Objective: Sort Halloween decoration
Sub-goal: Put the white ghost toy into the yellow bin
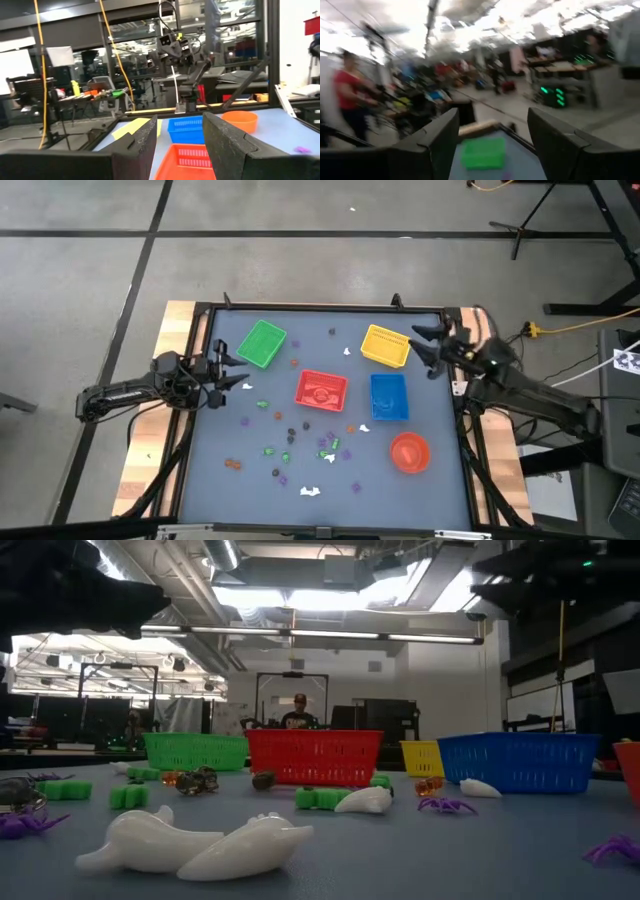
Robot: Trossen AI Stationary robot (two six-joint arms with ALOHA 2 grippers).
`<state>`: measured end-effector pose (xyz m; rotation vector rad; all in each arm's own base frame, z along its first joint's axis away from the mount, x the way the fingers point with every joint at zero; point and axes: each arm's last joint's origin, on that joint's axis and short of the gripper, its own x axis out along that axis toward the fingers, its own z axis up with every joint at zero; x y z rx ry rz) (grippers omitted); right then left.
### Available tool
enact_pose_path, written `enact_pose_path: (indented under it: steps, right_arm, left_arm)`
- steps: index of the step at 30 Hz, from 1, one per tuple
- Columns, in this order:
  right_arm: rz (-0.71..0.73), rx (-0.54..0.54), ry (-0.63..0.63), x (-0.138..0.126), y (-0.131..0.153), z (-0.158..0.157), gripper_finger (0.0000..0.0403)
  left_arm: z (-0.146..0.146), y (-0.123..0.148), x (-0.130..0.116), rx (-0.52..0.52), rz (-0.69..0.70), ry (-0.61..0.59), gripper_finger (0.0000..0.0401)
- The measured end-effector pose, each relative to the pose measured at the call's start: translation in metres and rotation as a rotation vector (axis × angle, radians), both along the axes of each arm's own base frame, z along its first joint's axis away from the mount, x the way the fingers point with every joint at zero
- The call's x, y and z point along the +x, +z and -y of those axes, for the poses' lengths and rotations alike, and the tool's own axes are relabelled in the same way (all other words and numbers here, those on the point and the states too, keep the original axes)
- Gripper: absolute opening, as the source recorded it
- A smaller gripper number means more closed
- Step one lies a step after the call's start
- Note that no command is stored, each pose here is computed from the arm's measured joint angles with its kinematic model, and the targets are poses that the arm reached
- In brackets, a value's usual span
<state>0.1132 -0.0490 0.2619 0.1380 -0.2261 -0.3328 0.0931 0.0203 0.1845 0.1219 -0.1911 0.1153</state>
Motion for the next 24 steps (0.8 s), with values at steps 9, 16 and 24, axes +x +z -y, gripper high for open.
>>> enact_pose_path:
  steps: [9, 16, 24]
  right_arm:
    - [-0.278, -0.014, -0.124, 0.056, 0.007, 0.029, 0.0237]
    - [-0.552, 0.023, -0.103, 0.113, 0.000, 0.055, 0.0237]
    - [-0.762, 0.102, -0.092, 0.171, -0.015, 0.081, 0.0237]
  left_arm:
    - [0.000, 0.000, 0.000, -0.002, 0.000, 0.011, 0.0143]
    - [0.000, 0.000, 0.000, -0.002, 0.001, 0.012, 0.0143]
    - [0.000, 0.000, 0.000, -0.002, 0.000, 0.012, 0.0143]
